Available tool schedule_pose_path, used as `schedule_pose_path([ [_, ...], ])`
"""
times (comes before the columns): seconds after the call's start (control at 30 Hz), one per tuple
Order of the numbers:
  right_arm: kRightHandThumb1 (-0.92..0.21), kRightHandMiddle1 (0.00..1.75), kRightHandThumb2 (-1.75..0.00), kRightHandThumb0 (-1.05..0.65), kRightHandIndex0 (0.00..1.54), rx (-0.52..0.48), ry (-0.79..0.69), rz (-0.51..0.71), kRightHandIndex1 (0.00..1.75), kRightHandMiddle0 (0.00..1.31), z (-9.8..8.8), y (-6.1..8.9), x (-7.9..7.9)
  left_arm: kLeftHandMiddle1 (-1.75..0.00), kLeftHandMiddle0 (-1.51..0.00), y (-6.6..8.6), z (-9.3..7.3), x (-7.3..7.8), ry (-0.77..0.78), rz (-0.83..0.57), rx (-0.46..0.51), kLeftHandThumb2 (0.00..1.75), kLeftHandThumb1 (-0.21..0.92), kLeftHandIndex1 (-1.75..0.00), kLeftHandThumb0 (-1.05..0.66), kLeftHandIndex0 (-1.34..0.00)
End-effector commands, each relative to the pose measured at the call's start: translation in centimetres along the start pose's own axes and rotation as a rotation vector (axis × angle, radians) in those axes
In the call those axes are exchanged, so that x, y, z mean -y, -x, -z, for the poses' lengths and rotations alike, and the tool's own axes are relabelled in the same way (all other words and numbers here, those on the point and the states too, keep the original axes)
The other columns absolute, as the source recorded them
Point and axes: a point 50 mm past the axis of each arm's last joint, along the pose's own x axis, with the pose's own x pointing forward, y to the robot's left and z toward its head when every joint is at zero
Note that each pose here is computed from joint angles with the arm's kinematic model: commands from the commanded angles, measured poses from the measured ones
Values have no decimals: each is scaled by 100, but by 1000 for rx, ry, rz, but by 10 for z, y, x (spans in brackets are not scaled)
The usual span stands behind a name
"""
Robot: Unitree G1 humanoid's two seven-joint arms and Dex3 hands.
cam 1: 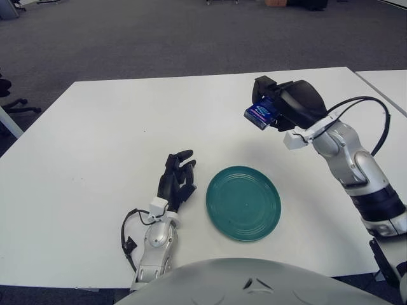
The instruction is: Put the gum into the plate.
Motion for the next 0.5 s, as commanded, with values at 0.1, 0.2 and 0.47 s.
schedule_pose_path([
  [0.1, -50, 175, -108, -42, 114, 10, -33, -81, 175, 47, -21, 15, -9, -73, -36, 3, 9, -5, -13, -5, -55, 70, 92, -105, -62, -19],
  [0.2, -50, 175, -109, -42, 115, 35, -44, -133, 175, 47, -33, 23, -14, -73, -36, 4, 9, -5, -15, -5, -56, 70, 92, -105, -62, -19],
  [0.47, -46, 175, -113, -43, 118, 121, -67, -249, 175, 50, -59, 43, -31, -74, -37, 4, 9, -6, -18, -3, -57, 70, 92, -105, -62, -19],
])
